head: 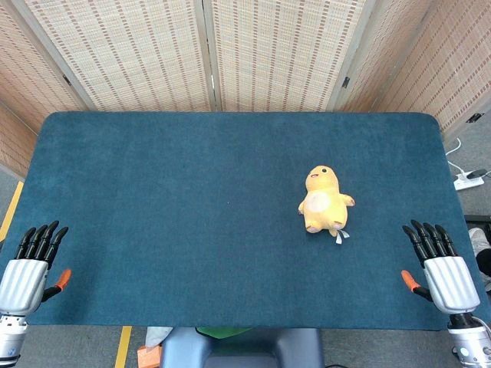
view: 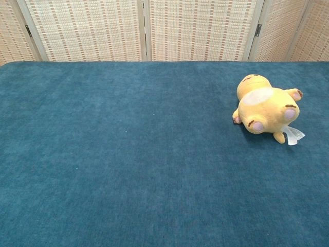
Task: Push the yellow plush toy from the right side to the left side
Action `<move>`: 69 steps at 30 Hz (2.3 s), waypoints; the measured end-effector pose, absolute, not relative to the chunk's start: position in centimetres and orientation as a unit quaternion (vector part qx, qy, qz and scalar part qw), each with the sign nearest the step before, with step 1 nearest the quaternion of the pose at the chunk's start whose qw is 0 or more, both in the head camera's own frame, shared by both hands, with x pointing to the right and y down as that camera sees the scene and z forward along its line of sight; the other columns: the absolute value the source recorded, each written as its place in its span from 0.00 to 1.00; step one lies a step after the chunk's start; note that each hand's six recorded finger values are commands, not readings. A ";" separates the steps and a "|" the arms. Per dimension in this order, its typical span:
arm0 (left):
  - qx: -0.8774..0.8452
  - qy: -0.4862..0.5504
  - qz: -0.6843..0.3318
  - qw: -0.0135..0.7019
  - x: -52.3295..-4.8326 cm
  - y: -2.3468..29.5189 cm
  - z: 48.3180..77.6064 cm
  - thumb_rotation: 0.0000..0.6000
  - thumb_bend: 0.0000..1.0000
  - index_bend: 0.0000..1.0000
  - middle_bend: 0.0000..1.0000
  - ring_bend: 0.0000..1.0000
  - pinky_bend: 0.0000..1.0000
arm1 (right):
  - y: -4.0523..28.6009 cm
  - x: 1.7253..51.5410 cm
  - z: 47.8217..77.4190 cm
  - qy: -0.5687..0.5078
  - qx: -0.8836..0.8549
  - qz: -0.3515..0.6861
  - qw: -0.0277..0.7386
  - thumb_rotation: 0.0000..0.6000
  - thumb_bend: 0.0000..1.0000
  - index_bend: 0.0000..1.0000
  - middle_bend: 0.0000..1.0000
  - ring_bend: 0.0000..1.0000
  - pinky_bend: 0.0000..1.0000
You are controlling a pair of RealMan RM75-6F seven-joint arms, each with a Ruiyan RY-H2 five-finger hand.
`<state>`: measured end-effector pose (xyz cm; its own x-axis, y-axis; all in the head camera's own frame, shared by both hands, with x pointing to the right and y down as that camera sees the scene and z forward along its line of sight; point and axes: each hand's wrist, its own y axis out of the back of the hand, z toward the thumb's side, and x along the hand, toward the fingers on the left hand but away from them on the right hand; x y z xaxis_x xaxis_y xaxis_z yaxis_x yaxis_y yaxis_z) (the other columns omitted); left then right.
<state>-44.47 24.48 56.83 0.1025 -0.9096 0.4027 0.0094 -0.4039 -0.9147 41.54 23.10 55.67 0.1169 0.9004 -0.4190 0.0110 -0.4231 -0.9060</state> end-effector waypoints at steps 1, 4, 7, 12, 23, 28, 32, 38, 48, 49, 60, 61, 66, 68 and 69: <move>-0.621 0.363 -0.563 0.408 -44.5 24.5 56.8 1.00 0.35 0.00 0.00 0.00 0.05 | 23.1 41.5 55.7 -0.359 -0.633 0.559 0.398 1.00 0.26 0.00 0.00 0.00 0.00; -0.622 0.363 -0.562 0.407 -44.4 24.4 56.9 1.00 0.35 0.00 0.00 0.00 0.05 | 23.1 41.6 55.9 -0.357 -0.633 0.561 0.397 1.00 0.26 0.00 0.00 0.00 0.00; -0.622 0.363 -0.561 0.407 -44.4 24.3 56.9 1.00 0.35 0.00 0.00 0.00 0.05 | 22.9 41.6 56.4 -0.352 -0.636 0.562 0.394 1.00 0.26 0.00 0.00 0.00 0.00; -0.623 0.369 -0.557 0.406 -44.4 24.1 56.8 1.00 0.35 0.00 0.00 0.00 0.05 | 21.1 41.0 57.9 -0.344 -0.655 0.549 0.390 1.00 0.26 0.00 0.00 0.00 0.00; -0.619 0.376 -0.567 0.393 -45.3 23.6 57.2 1.00 0.35 0.00 0.00 0.00 0.05 | 14.6 37.3 63.9 -0.265 -0.707 0.545 0.364 1.00 0.25 0.00 0.00 0.00 0.00; -0.620 0.377 -0.568 0.388 -45.5 23.4 57.3 1.00 0.34 0.00 0.00 0.00 0.05 | 12.0 34.5 67.2 -0.238 -0.723 0.538 0.362 1.00 0.25 0.00 0.00 0.00 0.00; -0.622 0.378 -0.568 0.383 -45.7 23.3 57.4 1.00 0.34 0.00 0.00 0.00 0.05 | 11.3 33.2 69.3 -0.217 -0.731 0.543 0.350 1.00 0.25 0.00 0.00 0.00 0.00; -0.623 0.380 -0.569 0.377 -46.0 23.2 57.4 1.00 0.35 0.00 0.00 0.00 0.05 | 11.3 31.5 72.0 -0.190 -0.739 0.554 0.332 1.00 0.32 0.00 0.03 0.00 0.05; -0.627 0.383 -0.566 0.374 -46.0 23.3 57.2 1.00 0.35 0.00 0.00 0.00 0.05 | 10.4 30.1 72.1 -0.219 -0.720 0.529 0.392 1.00 0.60 0.64 0.73 0.62 0.84; -0.627 0.383 -0.565 0.374 -46.0 23.3 57.2 1.00 0.35 0.00 0.00 0.00 0.05 | 10.3 29.8 71.9 -0.227 -0.717 0.520 0.405 1.00 0.61 0.66 0.75 0.63 0.85; -0.630 0.386 -0.562 0.371 -45.8 23.2 57.1 1.00 0.34 0.00 0.00 0.00 0.05 | 11.3 21.8 67.9 -0.256 -0.757 0.339 0.497 1.00 0.64 0.69 0.76 0.65 0.88; -0.631 0.386 -0.561 0.371 -45.8 23.2 57.0 1.00 0.34 0.00 0.00 0.00 0.05 | 11.6 19.9 67.5 -0.252 -0.769 0.307 0.500 1.00 0.64 0.69 0.76 0.65 0.88; -0.636 0.393 -0.556 0.363 -46.0 23.0 56.9 1.00 0.34 0.00 0.00 0.00 0.05 | 13.0 12.8 67.4 -0.227 -0.804 0.233 0.498 1.00 0.64 0.69 0.75 0.64 0.88; -0.637 0.398 -0.554 0.359 -46.3 22.9 56.8 1.00 0.34 0.00 0.00 0.00 0.05 | 13.7 10.4 67.9 -0.212 -0.813 0.223 0.495 1.00 0.64 0.69 0.74 0.64 0.88; -0.637 0.400 -0.554 0.357 -46.4 22.8 56.8 1.00 0.34 0.00 0.00 0.00 0.05 | 14.0 9.4 68.2 -0.204 -0.816 0.220 0.493 1.00 0.64 0.69 0.74 0.64 0.88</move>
